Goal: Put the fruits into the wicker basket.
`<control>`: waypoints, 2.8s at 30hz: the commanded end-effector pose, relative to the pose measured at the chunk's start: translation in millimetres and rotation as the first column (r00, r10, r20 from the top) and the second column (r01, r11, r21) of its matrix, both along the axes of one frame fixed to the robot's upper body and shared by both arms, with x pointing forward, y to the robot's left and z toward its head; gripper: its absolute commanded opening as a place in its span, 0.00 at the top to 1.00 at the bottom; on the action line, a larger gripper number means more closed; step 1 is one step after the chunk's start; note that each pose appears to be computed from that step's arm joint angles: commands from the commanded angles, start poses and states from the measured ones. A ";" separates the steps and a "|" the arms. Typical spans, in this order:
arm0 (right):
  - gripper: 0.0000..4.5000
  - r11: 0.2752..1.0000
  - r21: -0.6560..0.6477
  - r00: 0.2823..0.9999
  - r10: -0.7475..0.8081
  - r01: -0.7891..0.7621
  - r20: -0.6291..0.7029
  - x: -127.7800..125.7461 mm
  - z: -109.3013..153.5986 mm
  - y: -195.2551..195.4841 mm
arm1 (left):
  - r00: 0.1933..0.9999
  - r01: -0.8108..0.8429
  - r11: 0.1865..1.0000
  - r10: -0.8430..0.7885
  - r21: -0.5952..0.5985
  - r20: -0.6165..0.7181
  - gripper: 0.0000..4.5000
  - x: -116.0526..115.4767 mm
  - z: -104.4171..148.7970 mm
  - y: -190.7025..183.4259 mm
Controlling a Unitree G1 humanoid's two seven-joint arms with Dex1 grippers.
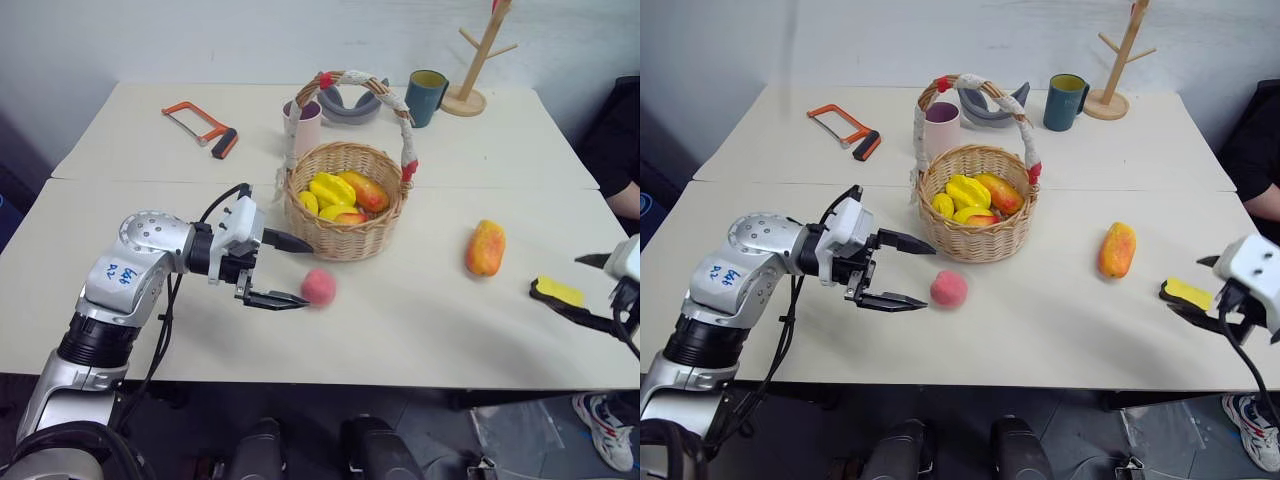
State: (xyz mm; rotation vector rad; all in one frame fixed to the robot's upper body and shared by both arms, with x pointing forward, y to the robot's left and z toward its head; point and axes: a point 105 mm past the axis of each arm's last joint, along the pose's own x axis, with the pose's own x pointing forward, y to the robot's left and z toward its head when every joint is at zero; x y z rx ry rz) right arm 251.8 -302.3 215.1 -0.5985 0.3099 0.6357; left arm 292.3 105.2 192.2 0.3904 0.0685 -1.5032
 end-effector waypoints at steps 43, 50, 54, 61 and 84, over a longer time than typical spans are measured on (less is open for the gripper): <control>0.00 0.803 0.428 0.899 0.434 -0.414 0.056 -41.0 58.7 141.3 | 0.890 -0.417 0.847 0.454 -0.331 0.039 0.40 84.4 97.8 -37.9; 0.00 0.832 0.416 0.928 0.359 -0.367 0.099 -28.0 58.5 137.9 | 0.878 -0.433 0.880 0.461 -0.196 0.130 0.28 92.9 62.8 -59.5; 0.00 0.881 0.396 0.966 0.240 -0.260 0.100 -18.0 49.8 123.0 | 0.875 -0.438 0.863 0.474 -0.253 0.101 0.05 93.4 71.2 -50.7; 0.00 0.921 0.387 0.999 0.027 -0.041 0.041 -24.8 26.9 85.3 | 0.926 -0.328 0.881 0.372 -0.341 0.070 0.00 67.2 97.2 -15.5; 0.00 0.576 0.544 0.772 -0.585 0.611 -0.249 64.6 -46.2 1.7 | 0.985 0.138 0.975 -0.118 -0.172 0.123 0.00 -20.9 86.4 -16.3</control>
